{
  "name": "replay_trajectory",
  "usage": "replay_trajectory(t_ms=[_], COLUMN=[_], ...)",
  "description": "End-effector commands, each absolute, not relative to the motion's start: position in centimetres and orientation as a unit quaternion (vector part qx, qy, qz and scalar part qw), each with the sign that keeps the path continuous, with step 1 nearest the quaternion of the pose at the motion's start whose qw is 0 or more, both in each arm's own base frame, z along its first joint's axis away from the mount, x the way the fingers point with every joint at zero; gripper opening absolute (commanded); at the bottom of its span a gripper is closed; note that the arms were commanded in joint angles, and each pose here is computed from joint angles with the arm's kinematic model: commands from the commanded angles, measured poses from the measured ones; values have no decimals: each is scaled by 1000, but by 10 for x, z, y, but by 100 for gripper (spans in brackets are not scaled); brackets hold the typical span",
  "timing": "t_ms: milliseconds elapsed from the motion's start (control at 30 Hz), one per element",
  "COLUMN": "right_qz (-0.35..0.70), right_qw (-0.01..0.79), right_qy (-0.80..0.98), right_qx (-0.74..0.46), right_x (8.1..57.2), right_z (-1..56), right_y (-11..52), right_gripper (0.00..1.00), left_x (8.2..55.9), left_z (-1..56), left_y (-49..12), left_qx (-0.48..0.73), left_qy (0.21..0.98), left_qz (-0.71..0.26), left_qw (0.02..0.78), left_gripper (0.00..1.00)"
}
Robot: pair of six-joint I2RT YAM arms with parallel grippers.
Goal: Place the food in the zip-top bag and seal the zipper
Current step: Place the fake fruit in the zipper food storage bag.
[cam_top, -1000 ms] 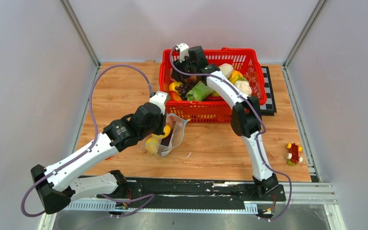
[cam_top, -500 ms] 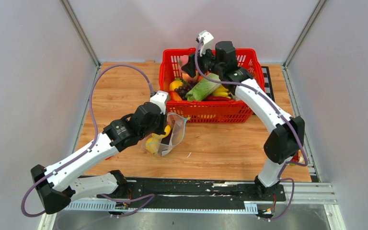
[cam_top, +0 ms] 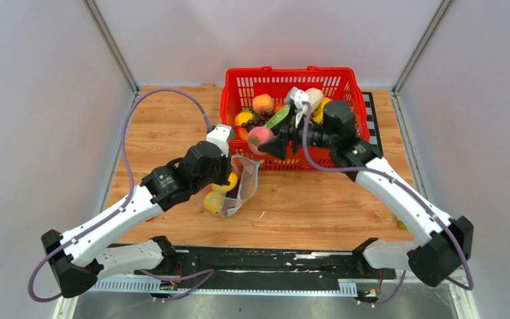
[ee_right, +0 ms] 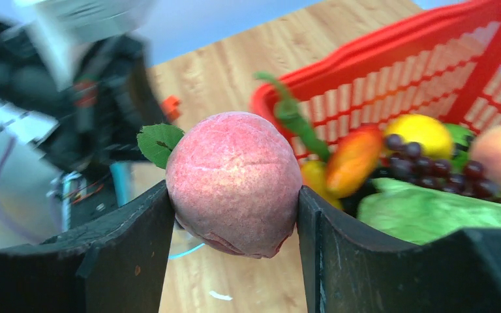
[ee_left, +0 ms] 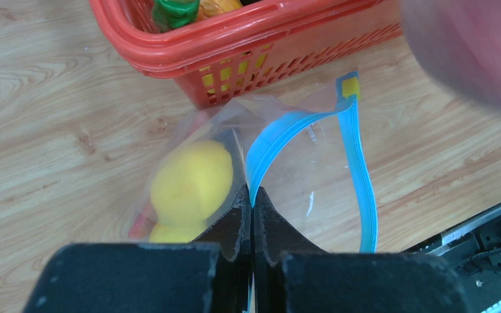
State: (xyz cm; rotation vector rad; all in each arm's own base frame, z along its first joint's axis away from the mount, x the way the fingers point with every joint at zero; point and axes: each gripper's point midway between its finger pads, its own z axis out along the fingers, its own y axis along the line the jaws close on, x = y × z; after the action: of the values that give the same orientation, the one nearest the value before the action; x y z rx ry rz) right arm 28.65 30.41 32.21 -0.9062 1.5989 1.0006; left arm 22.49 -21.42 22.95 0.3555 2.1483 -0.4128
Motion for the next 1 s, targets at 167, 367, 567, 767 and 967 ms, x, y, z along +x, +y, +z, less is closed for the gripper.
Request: replay_trajectory(t_ms=[167, 367, 567, 767, 967], right_qz=[473, 384, 286, 272, 288], right_qw=[443, 455, 495, 518, 540], right_qy=[614, 678, 707, 696, 680], right_qx=[-450, -432, -416, -417, -405], right_x=[195, 220, 245, 242, 233], right_z=[298, 262, 251, 263, 287], right_y=[335, 359, 360, 357, 347], right_gripper=[41, 42, 54, 84, 89], left_x=[230, 228, 226, 228, 231], left_z=[261, 261, 265, 265, 265], left_y=[-215, -218, -211, -207, -206], left_qx=[99, 104, 96, 91, 93], left_qy=[840, 840, 837, 836, 836], left_qz=[-205, -214, -212, -204, -195], left_qw=[492, 488, 496, 502, 504], left_gripper=[0, 0, 0, 0, 0])
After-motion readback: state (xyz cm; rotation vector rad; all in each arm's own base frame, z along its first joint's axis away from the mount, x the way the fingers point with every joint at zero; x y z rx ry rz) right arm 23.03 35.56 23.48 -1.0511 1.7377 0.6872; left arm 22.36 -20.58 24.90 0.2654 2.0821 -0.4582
